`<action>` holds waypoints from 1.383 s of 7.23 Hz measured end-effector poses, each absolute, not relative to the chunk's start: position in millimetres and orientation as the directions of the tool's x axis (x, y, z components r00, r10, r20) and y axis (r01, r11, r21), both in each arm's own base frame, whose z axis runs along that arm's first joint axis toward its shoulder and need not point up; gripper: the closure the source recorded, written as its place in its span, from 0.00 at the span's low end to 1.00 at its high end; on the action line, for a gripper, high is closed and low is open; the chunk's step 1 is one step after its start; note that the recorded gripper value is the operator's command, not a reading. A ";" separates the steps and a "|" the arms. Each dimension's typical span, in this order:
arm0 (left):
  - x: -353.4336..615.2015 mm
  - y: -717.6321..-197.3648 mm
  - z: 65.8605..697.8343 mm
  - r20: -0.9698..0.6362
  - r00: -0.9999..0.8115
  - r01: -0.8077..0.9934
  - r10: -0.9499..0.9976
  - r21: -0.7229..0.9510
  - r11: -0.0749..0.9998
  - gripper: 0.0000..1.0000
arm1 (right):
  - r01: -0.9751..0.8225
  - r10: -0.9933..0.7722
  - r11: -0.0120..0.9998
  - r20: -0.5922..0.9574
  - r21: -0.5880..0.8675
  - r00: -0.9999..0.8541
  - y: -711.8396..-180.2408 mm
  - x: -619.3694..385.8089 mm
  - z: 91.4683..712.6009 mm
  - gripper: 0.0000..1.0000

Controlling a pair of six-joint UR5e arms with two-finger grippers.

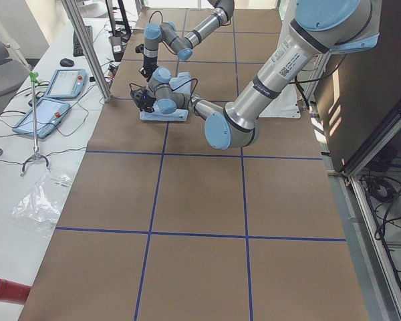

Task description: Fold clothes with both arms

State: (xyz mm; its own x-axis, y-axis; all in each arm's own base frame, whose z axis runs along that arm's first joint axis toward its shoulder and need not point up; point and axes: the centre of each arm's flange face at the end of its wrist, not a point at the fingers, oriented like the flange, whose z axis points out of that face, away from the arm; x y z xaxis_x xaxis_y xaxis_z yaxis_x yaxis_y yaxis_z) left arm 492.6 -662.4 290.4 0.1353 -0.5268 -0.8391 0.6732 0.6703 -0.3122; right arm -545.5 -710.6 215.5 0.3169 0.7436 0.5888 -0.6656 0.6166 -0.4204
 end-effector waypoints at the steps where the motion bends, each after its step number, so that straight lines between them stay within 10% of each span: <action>1: 492.8 -662.1 291.0 -0.842 0.137 0.672 -0.521 -0.308 0.674 0.45 | -0.664 0.738 0.620 0.598 -0.417 0.313 -713.6 -548.5 215.0 0.28; 6: 430.4 -683.6 335.2 -0.904 0.232 0.675 -0.358 -0.115 0.729 0.42 | -0.656 0.684 0.664 0.646 -0.359 0.338 -734.0 -521.9 221.0 0.01; 10: 259.4 -694.7 457.3 -0.824 0.567 0.436 0.003 0.303 0.847 0.42 | -0.499 0.459 0.851 0.695 -0.165 0.553 -733.0 -363.7 305.6 0.01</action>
